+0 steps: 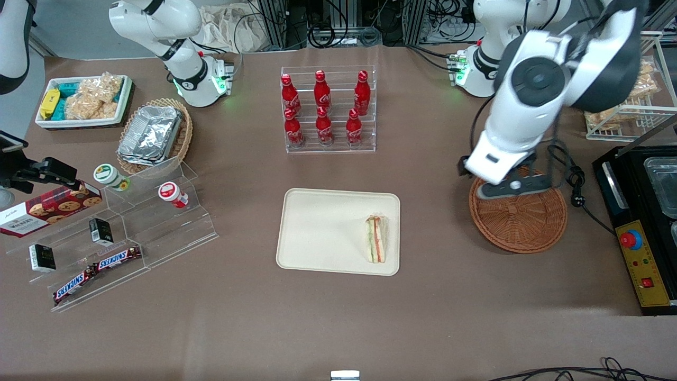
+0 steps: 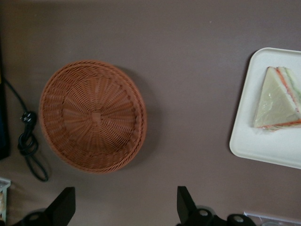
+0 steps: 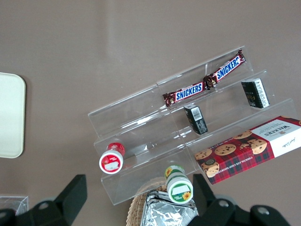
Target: Place sandwich from basket to tray
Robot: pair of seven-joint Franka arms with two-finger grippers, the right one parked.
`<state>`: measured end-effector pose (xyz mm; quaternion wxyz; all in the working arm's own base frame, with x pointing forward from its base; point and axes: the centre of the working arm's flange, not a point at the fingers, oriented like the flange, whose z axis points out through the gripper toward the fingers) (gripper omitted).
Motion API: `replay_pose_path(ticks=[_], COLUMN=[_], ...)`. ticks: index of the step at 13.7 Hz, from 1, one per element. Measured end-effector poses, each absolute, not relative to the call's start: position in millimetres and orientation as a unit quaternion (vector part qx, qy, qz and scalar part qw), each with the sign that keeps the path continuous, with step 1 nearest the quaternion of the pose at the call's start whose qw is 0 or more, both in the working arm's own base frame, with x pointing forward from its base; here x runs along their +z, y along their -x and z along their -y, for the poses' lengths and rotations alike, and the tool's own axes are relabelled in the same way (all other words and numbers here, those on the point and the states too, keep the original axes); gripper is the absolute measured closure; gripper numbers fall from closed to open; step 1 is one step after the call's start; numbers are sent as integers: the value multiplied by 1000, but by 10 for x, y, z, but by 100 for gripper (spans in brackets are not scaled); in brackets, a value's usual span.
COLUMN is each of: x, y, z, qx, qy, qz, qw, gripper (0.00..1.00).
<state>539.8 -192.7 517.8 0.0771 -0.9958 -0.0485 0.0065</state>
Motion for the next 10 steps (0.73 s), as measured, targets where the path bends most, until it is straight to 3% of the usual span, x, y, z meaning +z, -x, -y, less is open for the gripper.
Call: replay_pose_path(ticks=[6, 10], x=[5348, 5520], y=[-5695, -5776], z=[678, 547], qx=[32, 32], qy=[999, 999], qz=[29, 25], qw=[9, 2], gripper=[2, 1])
